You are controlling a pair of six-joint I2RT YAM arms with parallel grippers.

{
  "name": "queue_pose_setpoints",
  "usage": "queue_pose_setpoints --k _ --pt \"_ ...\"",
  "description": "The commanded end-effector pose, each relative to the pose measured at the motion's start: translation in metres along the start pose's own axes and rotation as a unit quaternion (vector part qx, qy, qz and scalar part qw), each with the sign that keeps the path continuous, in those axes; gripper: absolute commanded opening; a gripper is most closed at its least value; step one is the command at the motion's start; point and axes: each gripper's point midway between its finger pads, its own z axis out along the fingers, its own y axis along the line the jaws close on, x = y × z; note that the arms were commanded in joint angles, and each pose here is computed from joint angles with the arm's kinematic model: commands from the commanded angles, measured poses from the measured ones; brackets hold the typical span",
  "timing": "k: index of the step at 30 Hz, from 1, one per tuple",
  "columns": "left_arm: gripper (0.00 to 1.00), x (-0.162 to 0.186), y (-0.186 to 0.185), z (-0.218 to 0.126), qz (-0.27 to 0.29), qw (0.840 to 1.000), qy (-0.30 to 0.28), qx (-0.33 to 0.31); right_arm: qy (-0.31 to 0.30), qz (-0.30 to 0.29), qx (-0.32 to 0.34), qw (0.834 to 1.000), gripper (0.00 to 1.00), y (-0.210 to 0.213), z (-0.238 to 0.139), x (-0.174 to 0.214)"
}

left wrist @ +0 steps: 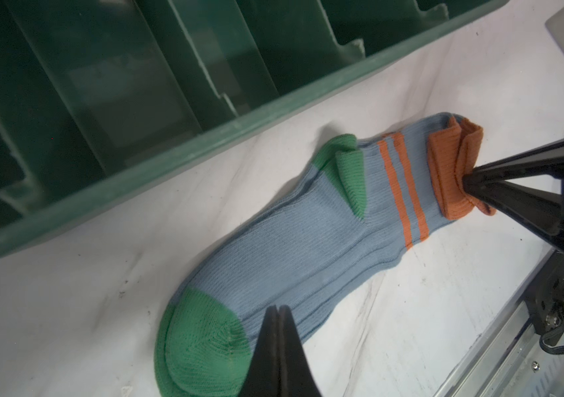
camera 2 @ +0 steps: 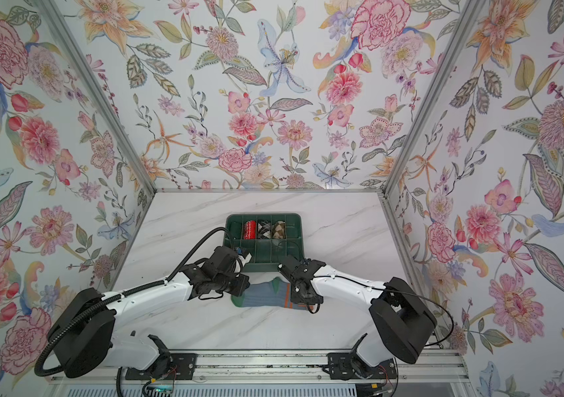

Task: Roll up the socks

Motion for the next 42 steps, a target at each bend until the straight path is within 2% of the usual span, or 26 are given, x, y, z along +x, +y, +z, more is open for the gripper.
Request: queue_pose_setpoints --k 1,6,18,19,20,21,42 --pt "0.02 0.007 0.003 0.003 -0.003 1.0 0.011 0.004 -0.001 -0.002 0.017 1.0 0.1 -0.004 -0.002 -0.002" --pt "0.02 0.006 0.003 0.002 -0.002 1.0 0.009 0.004 -0.012 -0.004 0.009 1.0 0.0 -0.001 -0.008 -0.007" --pt "0.02 0.005 0.001 0.003 -0.001 1.0 0.008 0.006 -0.036 -0.009 -0.016 0.999 0.0 0.01 -0.022 -0.018" --pt "0.02 0.005 0.001 0.003 -0.001 1.0 0.007 0.006 -0.036 -0.009 -0.016 0.999 0.07 0.011 -0.021 -0.018" --pt "0.03 0.006 0.001 0.003 0.0 1.0 0.009 0.006 -0.032 -0.008 -0.013 0.999 0.22 0.009 -0.021 -0.017" --pt "0.05 0.006 0.001 0.003 0.0 1.0 0.009 0.006 -0.033 -0.009 -0.011 0.999 0.26 0.009 -0.021 -0.017" --pt "0.05 0.017 0.002 0.01 0.009 1.0 0.029 0.006 0.015 -0.017 0.055 0.998 0.25 -0.008 0.005 0.006"
